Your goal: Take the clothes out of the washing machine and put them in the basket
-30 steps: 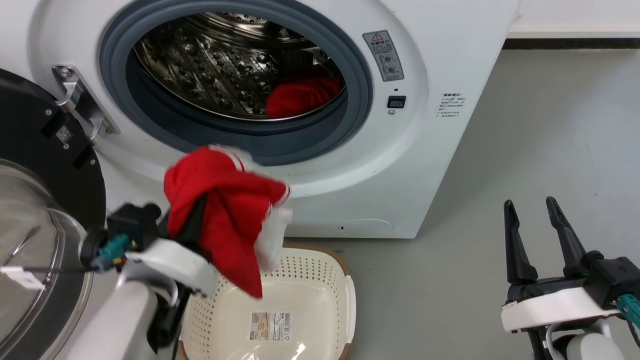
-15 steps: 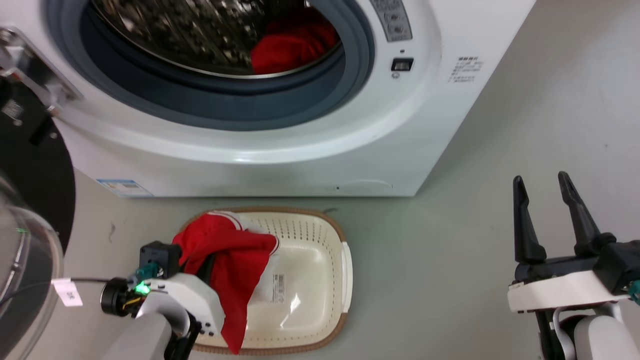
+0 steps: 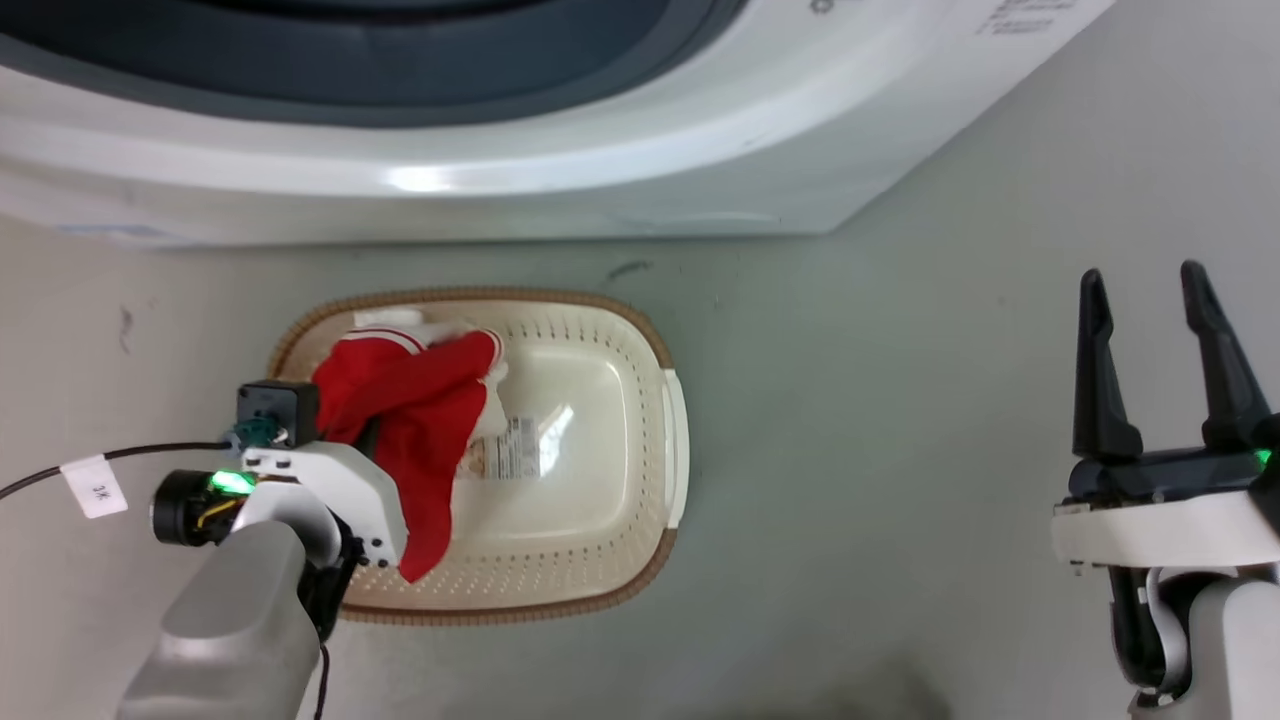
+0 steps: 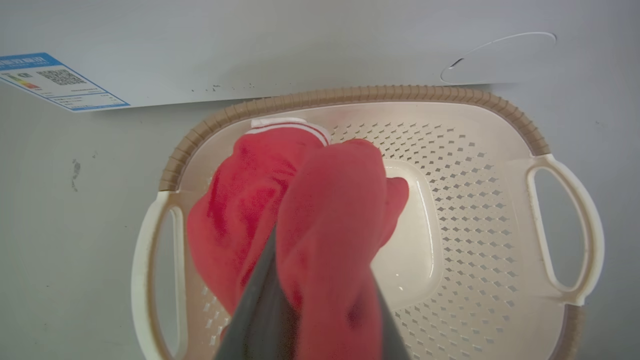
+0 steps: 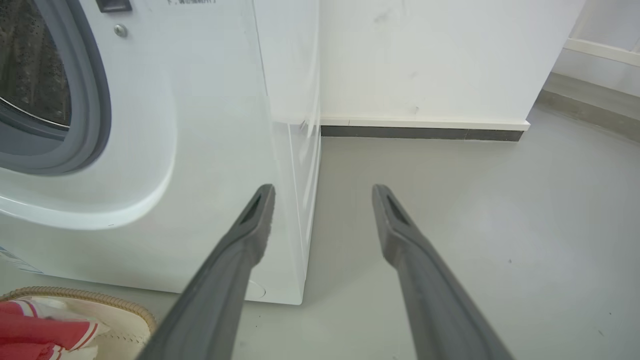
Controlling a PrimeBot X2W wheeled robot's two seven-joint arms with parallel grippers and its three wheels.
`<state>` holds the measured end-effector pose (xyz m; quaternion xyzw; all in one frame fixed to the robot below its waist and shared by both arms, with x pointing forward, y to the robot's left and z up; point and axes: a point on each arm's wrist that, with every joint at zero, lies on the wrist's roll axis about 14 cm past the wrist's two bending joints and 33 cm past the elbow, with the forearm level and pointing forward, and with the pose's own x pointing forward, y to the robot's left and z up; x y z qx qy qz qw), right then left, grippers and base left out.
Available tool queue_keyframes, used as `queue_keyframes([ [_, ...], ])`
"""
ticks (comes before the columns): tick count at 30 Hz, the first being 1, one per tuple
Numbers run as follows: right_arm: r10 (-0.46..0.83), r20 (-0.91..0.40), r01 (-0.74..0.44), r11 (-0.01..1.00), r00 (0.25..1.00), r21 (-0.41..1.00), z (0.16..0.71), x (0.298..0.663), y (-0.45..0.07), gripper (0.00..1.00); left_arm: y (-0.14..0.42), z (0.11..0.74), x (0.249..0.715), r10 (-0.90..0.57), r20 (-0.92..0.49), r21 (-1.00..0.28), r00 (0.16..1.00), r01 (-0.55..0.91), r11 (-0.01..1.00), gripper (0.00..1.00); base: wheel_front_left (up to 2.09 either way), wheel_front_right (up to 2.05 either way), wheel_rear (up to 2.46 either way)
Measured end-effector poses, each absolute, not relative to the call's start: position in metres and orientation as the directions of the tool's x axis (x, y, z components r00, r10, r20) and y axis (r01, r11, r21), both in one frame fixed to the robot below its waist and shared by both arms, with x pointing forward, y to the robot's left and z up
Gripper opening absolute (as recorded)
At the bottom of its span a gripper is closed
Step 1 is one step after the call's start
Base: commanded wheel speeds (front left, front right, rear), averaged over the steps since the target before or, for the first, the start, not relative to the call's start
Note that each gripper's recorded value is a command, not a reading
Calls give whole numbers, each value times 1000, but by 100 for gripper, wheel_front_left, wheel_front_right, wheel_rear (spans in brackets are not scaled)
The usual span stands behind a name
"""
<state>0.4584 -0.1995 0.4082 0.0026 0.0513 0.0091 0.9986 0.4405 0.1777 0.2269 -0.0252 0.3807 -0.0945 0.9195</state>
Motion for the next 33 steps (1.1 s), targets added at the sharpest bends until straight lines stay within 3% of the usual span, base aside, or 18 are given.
queue_keyframes([
  [11, -54, -177, 57, 998, 983, 16, 358, 470, -224, 100, 177, 150, 447, -168, -797, -122, 580, 119, 985, 0, 0, 0, 0],
  [25, -46, -225, 44, 999, 973, -14, 324, 476, -223, 100, 165, 101, 436, -177, -848, -143, 499, 106, 984, 0, 0, 0, 0],
  [26, -43, -227, 41, 999, 973, -13, 322, 476, -222, 100, 166, 101, 436, -172, -850, -133, 498, 113, 985, 66, 0, 0, 0],
  [27, -38, -230, 37, 999, 973, -8, 322, 476, -220, 100, 167, 102, 435, -172, -852, -129, 495, 121, 984, 100, 0, 0, 0],
  [33, -26, -206, 28, 1000, 978, 8, 335, 478, -215, 100, 170, 124, 446, -160, -823, -117, 545, 113, 987, 100, 0, 0, 0],
])
